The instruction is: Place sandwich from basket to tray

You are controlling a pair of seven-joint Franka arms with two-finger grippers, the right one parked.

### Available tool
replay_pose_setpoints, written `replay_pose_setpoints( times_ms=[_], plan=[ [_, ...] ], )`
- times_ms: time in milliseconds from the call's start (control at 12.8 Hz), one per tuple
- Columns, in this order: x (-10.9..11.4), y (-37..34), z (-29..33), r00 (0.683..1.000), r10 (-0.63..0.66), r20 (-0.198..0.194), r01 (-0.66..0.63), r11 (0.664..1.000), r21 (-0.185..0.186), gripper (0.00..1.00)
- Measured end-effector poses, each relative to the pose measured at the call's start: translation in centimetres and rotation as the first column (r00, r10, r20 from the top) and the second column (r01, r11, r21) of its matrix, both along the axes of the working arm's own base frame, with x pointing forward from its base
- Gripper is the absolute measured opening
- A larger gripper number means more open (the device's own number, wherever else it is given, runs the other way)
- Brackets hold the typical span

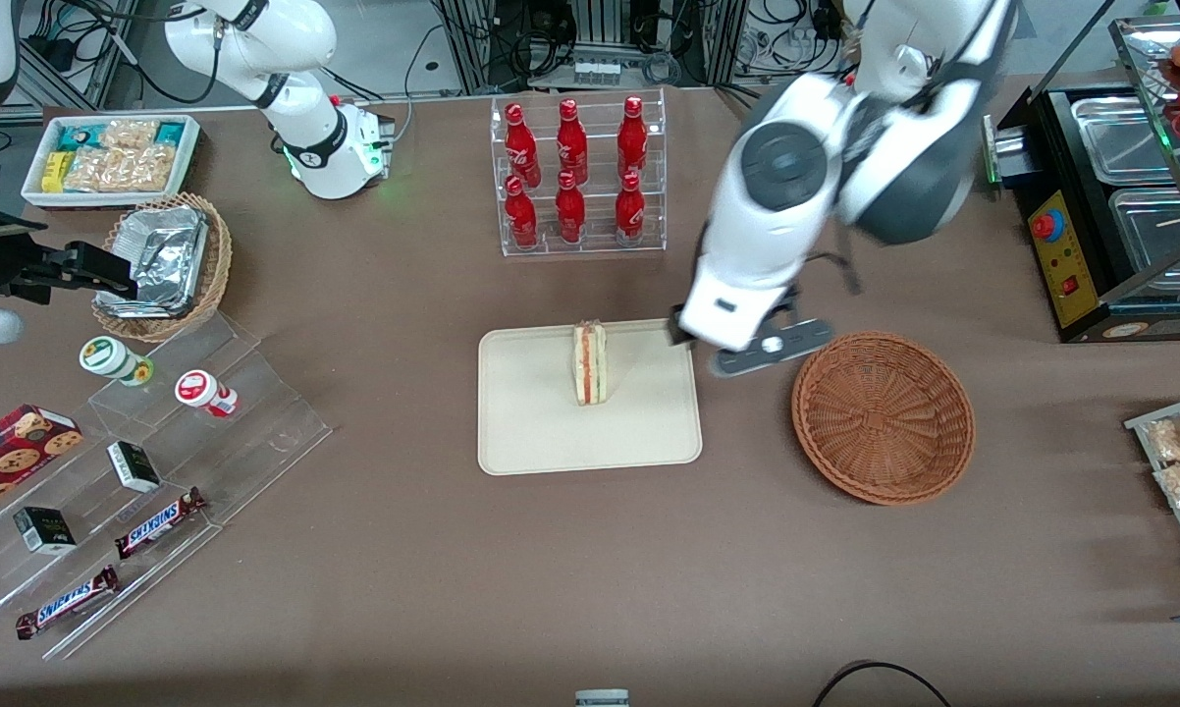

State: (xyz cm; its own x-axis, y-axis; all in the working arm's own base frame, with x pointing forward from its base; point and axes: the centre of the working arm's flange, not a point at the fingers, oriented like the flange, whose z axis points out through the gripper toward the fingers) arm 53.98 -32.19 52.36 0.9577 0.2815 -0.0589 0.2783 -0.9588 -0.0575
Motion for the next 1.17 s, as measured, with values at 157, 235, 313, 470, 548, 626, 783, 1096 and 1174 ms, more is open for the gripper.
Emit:
replay_pose_setpoints(
  times_ms=[157,235,313,470,548,626,783,1096,1174],
  plan=[
    [0.2,5.7,3.7,1.000,-0.015,-0.017,0.015,1.000,0.000,1.00],
    [0.2,8.1,5.0,0.999,-0.026,-0.025,0.026,1.000,-0.002,1.00],
    [0.2,10.0,5.8,0.999,-0.033,-0.031,0.032,0.999,-0.003,1.00],
    [0.1,13.1,6.8,0.998,-0.052,-0.036,0.052,0.999,-0.009,1.00],
    [-0.1,14.9,7.3,0.997,-0.068,-0.034,0.068,0.998,-0.015,1.00],
    [-0.3,16.9,7.8,0.996,-0.088,-0.035,0.087,0.996,-0.021,1.00],
    [-1.1,20.9,8.9,0.991,-0.125,-0.050,0.124,0.992,-0.031,1.00],
    [-2.8,26.8,10.0,0.974,-0.222,-0.048,0.220,0.974,-0.055,1.00],
    [-3.1,28.3,10.1,0.971,-0.233,-0.047,0.230,0.971,-0.060,1.00]
  ],
)
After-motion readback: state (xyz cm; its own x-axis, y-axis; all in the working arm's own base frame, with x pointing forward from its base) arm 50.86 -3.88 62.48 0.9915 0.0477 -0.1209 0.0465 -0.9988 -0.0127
